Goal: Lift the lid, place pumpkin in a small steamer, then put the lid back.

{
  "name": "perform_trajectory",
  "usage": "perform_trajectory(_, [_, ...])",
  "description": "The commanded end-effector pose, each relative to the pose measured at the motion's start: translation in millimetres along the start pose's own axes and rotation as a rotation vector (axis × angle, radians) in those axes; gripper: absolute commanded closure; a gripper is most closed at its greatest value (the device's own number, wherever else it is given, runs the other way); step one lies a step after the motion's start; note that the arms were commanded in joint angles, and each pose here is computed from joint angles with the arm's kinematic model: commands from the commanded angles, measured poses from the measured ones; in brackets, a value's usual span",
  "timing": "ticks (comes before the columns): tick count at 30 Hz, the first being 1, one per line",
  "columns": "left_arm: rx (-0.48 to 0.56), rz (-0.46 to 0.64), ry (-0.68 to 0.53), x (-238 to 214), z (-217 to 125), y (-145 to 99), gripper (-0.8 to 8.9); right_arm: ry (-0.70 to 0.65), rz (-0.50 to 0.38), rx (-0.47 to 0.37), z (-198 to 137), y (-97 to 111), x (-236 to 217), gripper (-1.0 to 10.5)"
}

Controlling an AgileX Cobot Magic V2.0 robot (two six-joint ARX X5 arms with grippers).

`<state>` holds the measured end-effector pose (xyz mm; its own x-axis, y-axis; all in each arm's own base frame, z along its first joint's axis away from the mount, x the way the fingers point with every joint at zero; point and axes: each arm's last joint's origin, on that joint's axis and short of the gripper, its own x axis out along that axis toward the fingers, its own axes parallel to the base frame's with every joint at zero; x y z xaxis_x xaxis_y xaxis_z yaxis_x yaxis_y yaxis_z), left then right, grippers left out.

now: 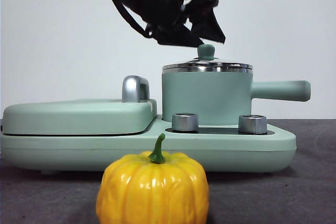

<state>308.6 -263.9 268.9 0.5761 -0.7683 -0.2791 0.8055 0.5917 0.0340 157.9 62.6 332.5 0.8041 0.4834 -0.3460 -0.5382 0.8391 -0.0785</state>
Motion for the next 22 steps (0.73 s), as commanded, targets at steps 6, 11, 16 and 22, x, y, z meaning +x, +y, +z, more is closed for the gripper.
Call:
perform_trajectory(6, [-0.023, 0.005, 0.038, 10.5, -5.5, -1.6, 5.32, -0.025, -0.001, 0.005, 6.8, -0.2, -1.5, 6.5])
perform_trajectory(11, [-0.023, 0.007, 0.040, 10.4, -5.7, -1.4, 7.75, -0.024, -0.001, 0.005, 6.8, -0.2, -1.5, 6.5])
perform_trajectory(16, [-0.009, 0.017, 0.014, 9.8, -2.5, -1.1, 7.97, -0.024, -0.001, 0.005, 6.8, -0.2, -1.5, 6.5])
perform_trajectory(22, [0.004, 0.034, -0.050, -9.6, 20.7, -2.8, 7.97, -0.024, -0.001, 0.005, 6.8, -0.2, -1.5, 6.5])
